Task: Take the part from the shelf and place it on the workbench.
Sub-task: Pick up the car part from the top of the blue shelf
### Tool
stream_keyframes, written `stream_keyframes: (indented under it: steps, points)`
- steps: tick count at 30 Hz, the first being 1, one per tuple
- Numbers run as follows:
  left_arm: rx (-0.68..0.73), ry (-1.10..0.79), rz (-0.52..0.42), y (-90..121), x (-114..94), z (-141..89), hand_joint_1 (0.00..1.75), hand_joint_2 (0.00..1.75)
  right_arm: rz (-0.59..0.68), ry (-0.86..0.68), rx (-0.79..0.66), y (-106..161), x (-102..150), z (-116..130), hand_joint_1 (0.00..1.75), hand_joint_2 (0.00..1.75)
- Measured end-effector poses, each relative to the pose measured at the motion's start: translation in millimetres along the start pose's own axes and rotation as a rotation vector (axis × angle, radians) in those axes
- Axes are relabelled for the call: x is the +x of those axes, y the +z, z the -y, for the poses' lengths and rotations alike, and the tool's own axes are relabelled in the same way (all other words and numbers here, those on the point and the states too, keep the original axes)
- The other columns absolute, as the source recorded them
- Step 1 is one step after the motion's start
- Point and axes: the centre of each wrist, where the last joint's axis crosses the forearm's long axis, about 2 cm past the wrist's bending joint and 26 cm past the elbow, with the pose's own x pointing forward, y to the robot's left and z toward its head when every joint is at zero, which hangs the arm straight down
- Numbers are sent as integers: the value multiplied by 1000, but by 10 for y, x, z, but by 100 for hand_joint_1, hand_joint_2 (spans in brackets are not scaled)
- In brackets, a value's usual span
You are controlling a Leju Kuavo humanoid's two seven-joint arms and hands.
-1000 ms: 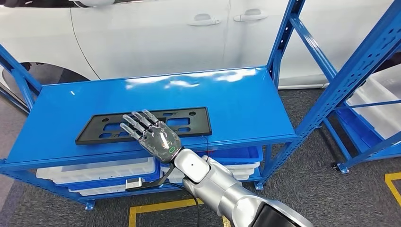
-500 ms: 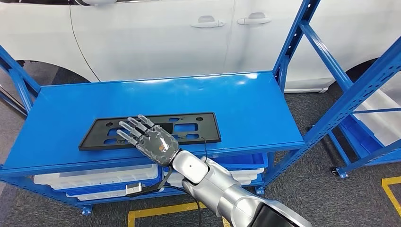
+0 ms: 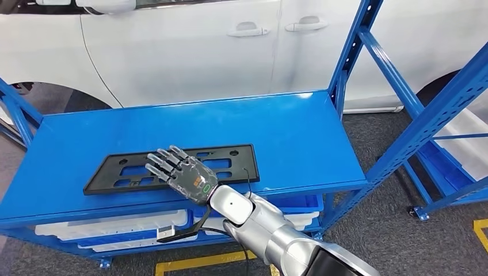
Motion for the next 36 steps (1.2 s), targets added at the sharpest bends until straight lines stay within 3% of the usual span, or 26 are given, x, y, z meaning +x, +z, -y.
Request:
stream_keyframes:
  steps: [25,32,36]
  points:
    - [0,25,27,-6,15,-5,0,0,140,118,211,104,-90,-142,0,175]
    - [1,29,37,-6,15,-26,0,0,66,145,283,101,-110,-153,0,175]
    - [6,31,42,-5,10,-42,0,0,-37,148,352,96,-160,-156,0,175]
